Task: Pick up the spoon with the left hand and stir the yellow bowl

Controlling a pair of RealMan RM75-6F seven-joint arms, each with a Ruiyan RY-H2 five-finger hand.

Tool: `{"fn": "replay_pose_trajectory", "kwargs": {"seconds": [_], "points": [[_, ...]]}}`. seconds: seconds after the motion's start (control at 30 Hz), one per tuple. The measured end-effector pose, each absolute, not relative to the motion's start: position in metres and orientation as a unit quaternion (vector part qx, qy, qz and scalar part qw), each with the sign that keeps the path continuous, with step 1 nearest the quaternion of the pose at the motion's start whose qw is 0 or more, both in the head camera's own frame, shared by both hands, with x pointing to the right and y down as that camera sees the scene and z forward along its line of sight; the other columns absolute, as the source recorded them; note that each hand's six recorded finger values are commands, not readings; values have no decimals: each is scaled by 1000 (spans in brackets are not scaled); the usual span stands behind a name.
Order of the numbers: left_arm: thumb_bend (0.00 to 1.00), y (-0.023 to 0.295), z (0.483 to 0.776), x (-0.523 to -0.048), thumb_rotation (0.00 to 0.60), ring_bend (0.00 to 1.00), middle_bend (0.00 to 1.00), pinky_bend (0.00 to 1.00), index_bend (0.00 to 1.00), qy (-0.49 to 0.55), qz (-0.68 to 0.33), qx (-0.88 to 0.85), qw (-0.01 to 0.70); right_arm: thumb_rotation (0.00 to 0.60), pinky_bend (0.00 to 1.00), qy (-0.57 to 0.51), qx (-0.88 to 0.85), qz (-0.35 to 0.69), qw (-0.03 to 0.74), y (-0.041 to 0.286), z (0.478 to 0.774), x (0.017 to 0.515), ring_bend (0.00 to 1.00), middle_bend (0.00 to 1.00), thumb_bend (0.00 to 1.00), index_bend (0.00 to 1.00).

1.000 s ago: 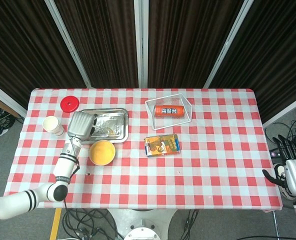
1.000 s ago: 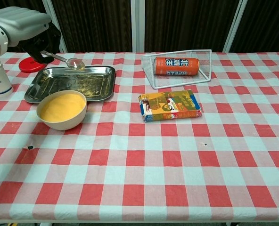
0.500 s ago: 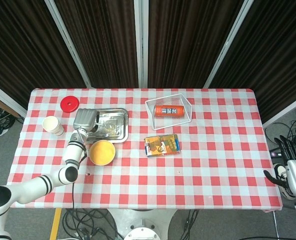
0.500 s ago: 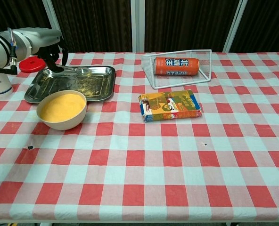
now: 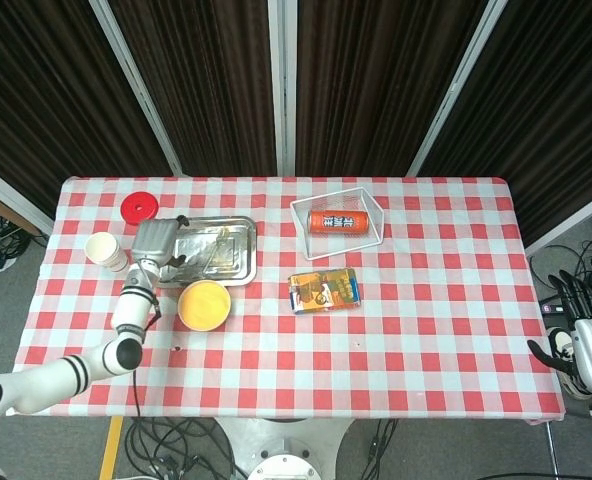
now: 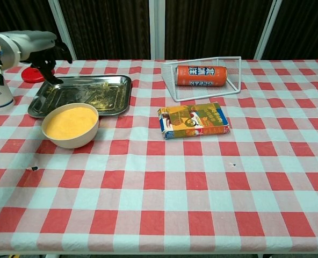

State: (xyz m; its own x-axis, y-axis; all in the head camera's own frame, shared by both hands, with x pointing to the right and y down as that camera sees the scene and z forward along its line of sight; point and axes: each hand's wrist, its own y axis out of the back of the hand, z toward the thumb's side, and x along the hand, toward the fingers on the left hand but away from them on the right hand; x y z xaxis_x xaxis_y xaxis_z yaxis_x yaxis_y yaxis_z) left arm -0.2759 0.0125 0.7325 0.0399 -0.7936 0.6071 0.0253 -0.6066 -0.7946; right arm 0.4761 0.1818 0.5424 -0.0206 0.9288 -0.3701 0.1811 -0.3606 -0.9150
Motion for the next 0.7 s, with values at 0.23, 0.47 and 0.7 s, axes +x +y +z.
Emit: {"fn": "replay_pose_trajectory", "kwargs": {"seconds": [0.23, 0.47, 0.7], "points": [[253, 33, 675, -330, 600, 381, 441, 472, 347, 360, -595, -613, 374, 600, 0, -452, -616, 551, 335, 183, 543, 475, 0, 0, 134, 0], [168, 82, 628, -383, 600, 239, 296, 289, 331, 382, -576, -569, 446, 600, 0, -445, -623, 551, 331, 184, 548, 472, 0, 0, 135, 0], [163, 157, 605, -429, 600, 236, 294, 253, 330, 382, -609, -555, 419, 600, 0, -440, -629, 551, 327, 188, 555, 468, 0, 0, 141, 0]]}}
